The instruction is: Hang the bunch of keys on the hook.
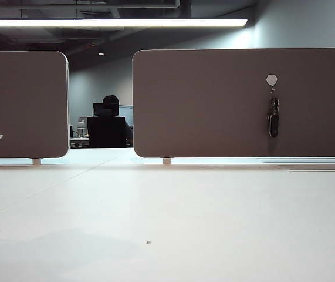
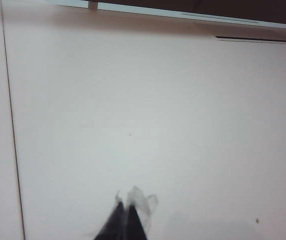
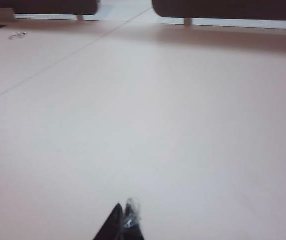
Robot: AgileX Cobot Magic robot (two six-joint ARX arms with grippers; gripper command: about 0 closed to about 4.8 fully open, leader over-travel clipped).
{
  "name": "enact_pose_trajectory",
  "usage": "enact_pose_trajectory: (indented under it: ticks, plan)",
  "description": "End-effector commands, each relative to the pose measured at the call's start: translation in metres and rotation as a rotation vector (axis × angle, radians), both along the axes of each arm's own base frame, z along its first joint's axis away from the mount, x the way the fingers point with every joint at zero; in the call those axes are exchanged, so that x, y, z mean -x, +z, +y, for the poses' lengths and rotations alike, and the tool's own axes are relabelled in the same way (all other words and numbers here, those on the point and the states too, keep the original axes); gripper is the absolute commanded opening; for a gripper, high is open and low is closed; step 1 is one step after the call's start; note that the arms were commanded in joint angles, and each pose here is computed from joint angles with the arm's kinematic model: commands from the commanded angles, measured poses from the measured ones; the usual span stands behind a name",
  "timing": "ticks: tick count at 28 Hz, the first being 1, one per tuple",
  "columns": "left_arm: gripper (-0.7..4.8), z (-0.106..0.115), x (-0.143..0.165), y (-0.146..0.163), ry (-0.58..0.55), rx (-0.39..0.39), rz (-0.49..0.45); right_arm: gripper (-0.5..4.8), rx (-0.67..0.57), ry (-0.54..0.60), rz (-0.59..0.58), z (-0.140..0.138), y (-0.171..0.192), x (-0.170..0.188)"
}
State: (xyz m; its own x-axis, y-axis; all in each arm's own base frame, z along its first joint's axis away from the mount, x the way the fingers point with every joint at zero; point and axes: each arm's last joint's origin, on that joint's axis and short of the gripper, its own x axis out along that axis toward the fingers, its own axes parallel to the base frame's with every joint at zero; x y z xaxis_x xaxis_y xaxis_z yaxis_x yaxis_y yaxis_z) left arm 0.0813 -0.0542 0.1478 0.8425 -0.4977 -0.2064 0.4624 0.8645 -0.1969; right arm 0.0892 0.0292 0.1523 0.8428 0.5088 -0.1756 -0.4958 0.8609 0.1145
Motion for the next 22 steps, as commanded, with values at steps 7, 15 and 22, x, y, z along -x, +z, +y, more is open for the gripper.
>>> enact_pose_trajectory:
  ticks: [7,15,22]
  plan:
    - [-0.03,0.0,0.0,-0.003,-0.014,0.001,0.014,-0.04,0.02,-0.132,-0.001,-0.003,-0.002,-0.002]
    - [-0.03,0.001,0.0,-0.002,-0.01,0.006,0.001,-0.04,0.003,-0.119,0.005,-0.003,-0.002,-0.002]
    - [-0.03,0.019,-0.009,-0.002,0.179,0.008,0.007,-0.04,0.003,-0.119,0.005,-0.003,-0.002,-0.002]
